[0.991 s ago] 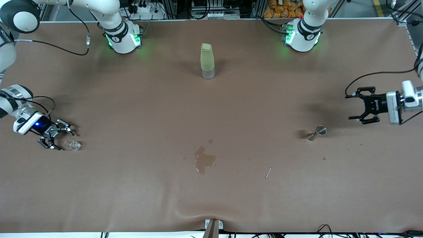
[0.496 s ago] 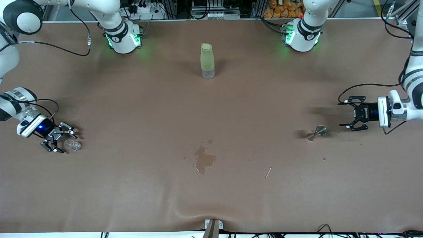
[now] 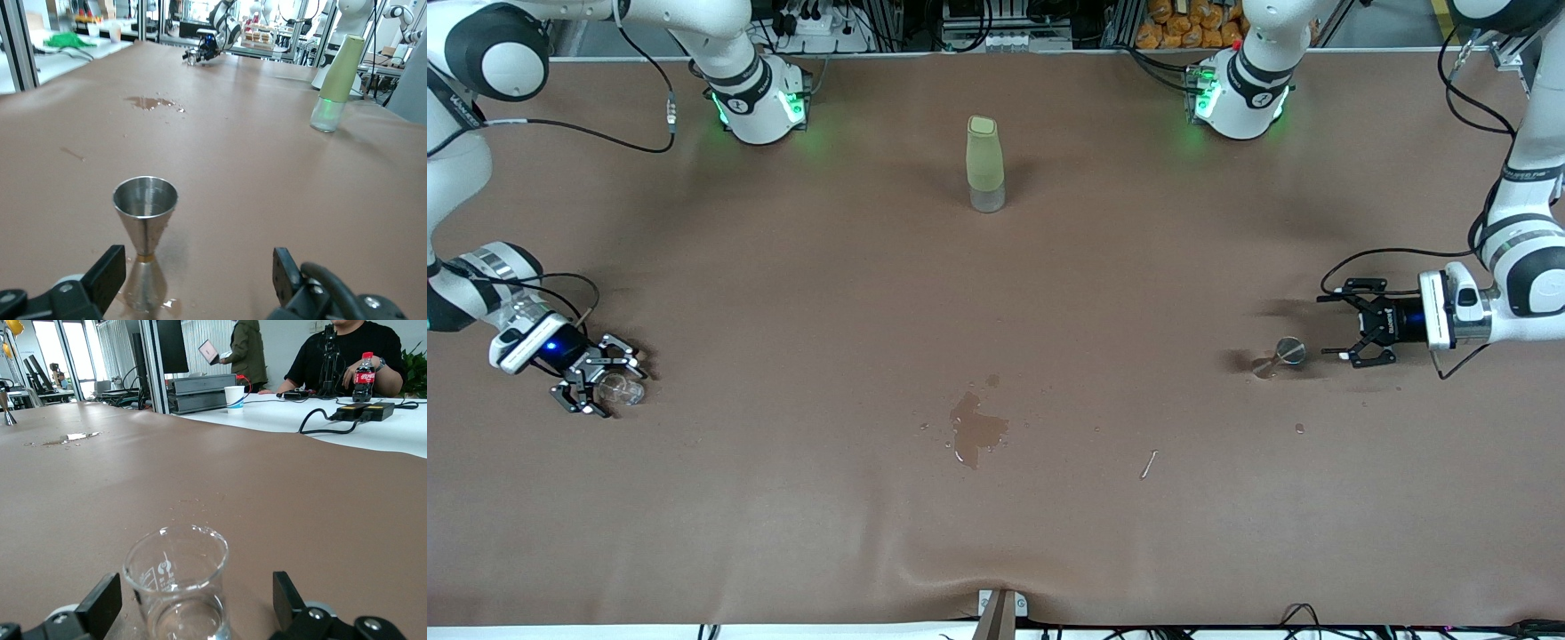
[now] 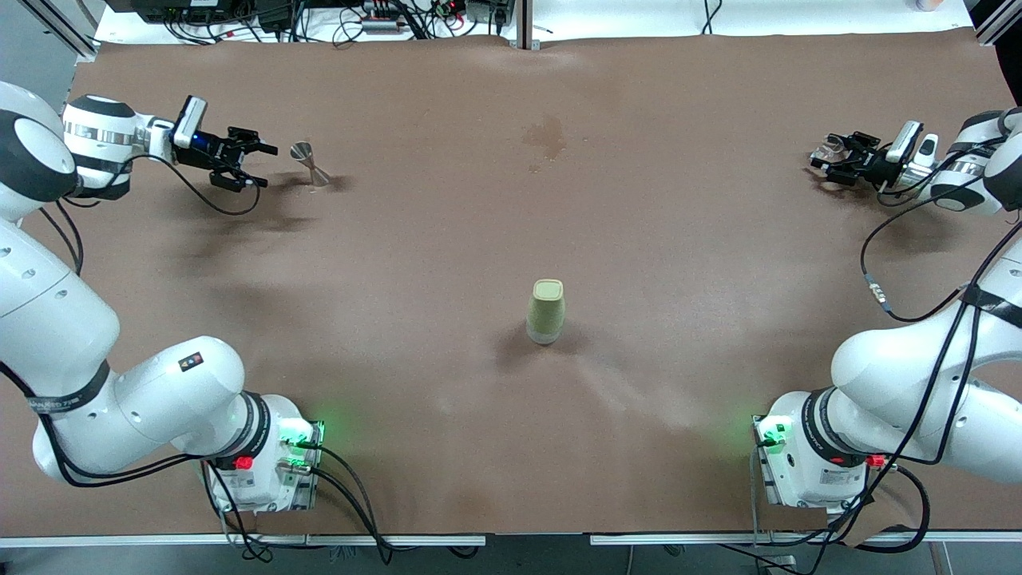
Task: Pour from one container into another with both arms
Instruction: 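Grasp the glass beaker with the right gripper while the left gripper grasps the jigger, then lift the beaker and jigger and carry both toward the table's middle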
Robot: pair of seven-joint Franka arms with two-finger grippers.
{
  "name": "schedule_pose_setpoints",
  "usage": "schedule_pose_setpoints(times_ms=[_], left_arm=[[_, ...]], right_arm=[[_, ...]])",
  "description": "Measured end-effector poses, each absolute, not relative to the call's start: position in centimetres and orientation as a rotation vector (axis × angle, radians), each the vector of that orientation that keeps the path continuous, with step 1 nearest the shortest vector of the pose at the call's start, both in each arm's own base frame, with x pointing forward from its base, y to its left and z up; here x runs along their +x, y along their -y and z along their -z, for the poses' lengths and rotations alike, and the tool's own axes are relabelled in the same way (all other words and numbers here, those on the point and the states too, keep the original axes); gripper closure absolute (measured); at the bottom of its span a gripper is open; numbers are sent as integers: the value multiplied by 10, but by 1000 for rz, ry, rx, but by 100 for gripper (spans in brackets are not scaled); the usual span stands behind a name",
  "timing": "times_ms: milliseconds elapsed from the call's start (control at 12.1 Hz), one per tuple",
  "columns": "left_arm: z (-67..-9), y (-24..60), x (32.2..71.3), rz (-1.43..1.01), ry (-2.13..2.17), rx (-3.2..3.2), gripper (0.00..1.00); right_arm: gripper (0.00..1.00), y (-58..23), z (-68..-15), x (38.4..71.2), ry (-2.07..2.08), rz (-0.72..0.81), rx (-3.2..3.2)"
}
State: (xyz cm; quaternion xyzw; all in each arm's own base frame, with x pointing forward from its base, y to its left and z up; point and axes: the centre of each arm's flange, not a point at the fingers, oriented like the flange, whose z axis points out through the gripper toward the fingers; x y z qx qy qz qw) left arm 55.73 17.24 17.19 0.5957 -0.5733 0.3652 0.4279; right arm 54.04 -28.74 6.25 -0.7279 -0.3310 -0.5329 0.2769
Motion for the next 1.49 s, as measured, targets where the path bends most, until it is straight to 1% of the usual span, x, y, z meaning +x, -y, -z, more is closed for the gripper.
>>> schedule_pose_setpoints(times_ms=[83,165,330,413,496,578,744,826,909,1157,1239,1322,1487], left_arm=[[-166,-171,560,-963,1446,1461,4],[-161,-169,561,-1008,1456,1438,12],[-148,-164,563,-1050,1475,1400,14],[-142,-164,564,-1076,1483,1385,16],[-137,-163,566,-1091,1487,1375,16],[-131,-162,567,-1097,1490,1367,19],[-118,-159,565,-1112,1468,1361,21],[-112,-156,565,-1131,1450,1358,24],[-108,-151,567,-1143,1434,1357,25],[-104,-142,576,-1161,1428,1354,30],[-102,-140,577,-1167,1422,1354,31],[-99,-139,578,-1171,1414,1354,37],[-92,-137,578,-1173,1404,1353,39]], right_arm=[[0,284,-62,542,887,1434,-1951],[0,281,-62,545,883,1439,-1949],[0,276,-62,547,885,1437,-1943],[12,274,-60,547,886,1434,-1942],[22,273,-59,548,887,1432,-1940],[37,273,-59,548,891,1434,-1939],[61,272,-58,547,907,1442,-1938],[69,272,-58,547,913,1444,-1937],[74,272,-57,547,917,1446,-1936],[87,271,-56,547,922,1448,-1934],[87,270,-57,548,924,1448,-1932],[87,267,-57,550,930,1448,-1924],[87,255,-61,560,958,1446,-1899]])
